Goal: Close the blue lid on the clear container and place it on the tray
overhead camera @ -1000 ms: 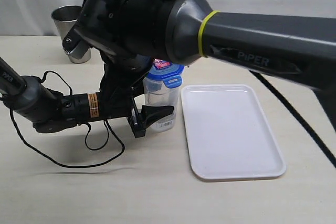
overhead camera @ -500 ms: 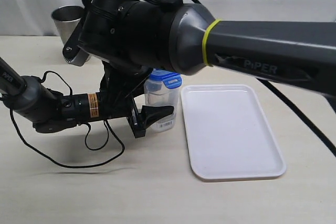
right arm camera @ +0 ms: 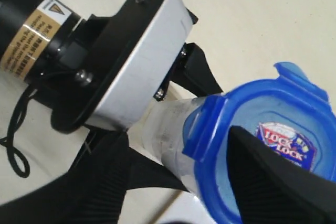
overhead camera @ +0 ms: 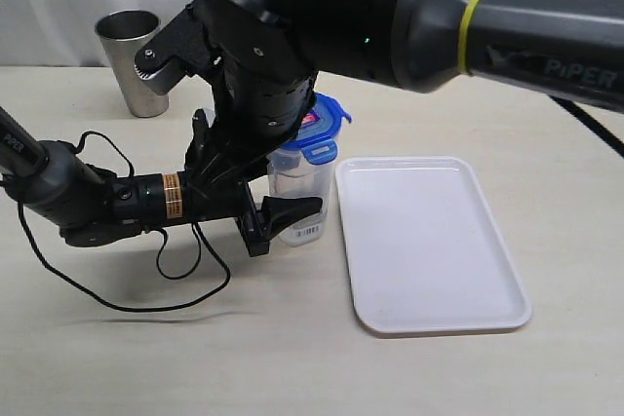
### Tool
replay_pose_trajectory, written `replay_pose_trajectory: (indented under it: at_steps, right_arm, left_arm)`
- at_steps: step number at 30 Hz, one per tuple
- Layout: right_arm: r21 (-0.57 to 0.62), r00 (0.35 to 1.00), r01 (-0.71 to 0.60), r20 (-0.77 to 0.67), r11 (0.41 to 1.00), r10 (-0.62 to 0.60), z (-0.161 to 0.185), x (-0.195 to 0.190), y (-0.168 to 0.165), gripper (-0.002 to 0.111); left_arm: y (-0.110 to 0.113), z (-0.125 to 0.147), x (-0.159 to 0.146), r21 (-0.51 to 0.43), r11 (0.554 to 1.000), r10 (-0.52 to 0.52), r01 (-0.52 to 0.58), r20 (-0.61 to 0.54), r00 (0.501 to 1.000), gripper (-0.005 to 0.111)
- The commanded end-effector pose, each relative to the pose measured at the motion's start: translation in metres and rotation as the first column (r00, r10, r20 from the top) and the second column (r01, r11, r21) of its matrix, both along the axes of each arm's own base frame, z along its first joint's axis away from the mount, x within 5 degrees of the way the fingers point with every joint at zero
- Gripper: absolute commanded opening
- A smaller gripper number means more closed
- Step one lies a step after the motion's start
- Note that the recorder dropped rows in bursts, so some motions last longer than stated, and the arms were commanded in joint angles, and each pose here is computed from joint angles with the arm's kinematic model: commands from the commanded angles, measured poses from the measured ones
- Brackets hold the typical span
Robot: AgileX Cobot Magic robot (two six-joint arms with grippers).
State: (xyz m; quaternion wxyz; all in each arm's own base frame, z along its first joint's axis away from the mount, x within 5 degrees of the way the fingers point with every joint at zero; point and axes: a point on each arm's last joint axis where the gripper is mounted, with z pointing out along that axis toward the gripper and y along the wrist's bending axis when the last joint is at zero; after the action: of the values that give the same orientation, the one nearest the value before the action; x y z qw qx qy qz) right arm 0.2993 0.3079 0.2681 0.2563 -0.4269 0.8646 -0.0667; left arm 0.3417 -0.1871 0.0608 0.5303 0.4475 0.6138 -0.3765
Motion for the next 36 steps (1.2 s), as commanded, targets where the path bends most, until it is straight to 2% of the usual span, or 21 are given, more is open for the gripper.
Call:
replay_pose_trajectory:
  at_steps: [1,8,12,14,16,21,25,29,36]
  right_arm:
    - [0.053,0.998,-0.059,0.034,0.997,0.057,0.019,-0.004,-0.004,0.053]
    - [0.120,0.989,-0.141,0.069,0.983,0.133,0.055,-0.018,-0.013,0.053]
    - [-0.018,0.956,-0.281,0.076,0.959,0.282,0.067,-0.027,-0.024,0.053]
    - [-0.132,0.921,-0.382,0.030,0.915,0.389,0.066,-0.031,-0.030,0.048]
    - [-0.178,0.913,-0.402,-0.003,0.898,0.407,0.063,-0.029,-0.038,0.043]
    - [-0.265,0.886,-0.458,-0.066,0.848,0.458,0.042,-0.017,-0.056,0.043]
    - [-0.320,0.887,-0.443,-0.015,0.838,0.462,0.033,-0.010,-0.060,0.042]
    - [-0.323,0.870,-0.456,0.034,0.829,0.492,0.030,-0.007,-0.057,0.042]
    - [-0.384,0.837,-0.515,-0.034,0.766,0.546,0.009,-0.011,-0.063,0.042]
  left_arm:
    - [0.000,0.002,0.001,-0.012,1.000,0.003,-0.003,-0.006,1.000,0.000]
    - [0.000,0.002,0.001,-0.012,1.000,0.003,-0.003,-0.006,1.000,0.000]
    - [0.000,0.002,0.001,-0.012,1.000,0.003,-0.003,-0.006,1.000,0.000]
    - [0.000,0.002,0.001,-0.012,1.000,0.003,-0.003,-0.006,1.000,0.000]
    - [0.000,0.002,0.001,-0.012,1.000,0.003,-0.003,-0.006,1.000,0.000]
    - [0.000,0.002,0.001,-0.012,1.000,0.003,-0.003,-0.006,1.000,0.000]
    - [0.000,0.002,0.001,-0.012,1.000,0.003,-0.003,-0.006,1.000,0.000]
    - [0.000,0.002,0.001,-0.012,1.000,0.003,-0.003,-0.006,1.000,0.000]
    - [0.000,0.002,0.001,-0.012,1.000,0.003,-0.003,-0.006,1.000,0.000]
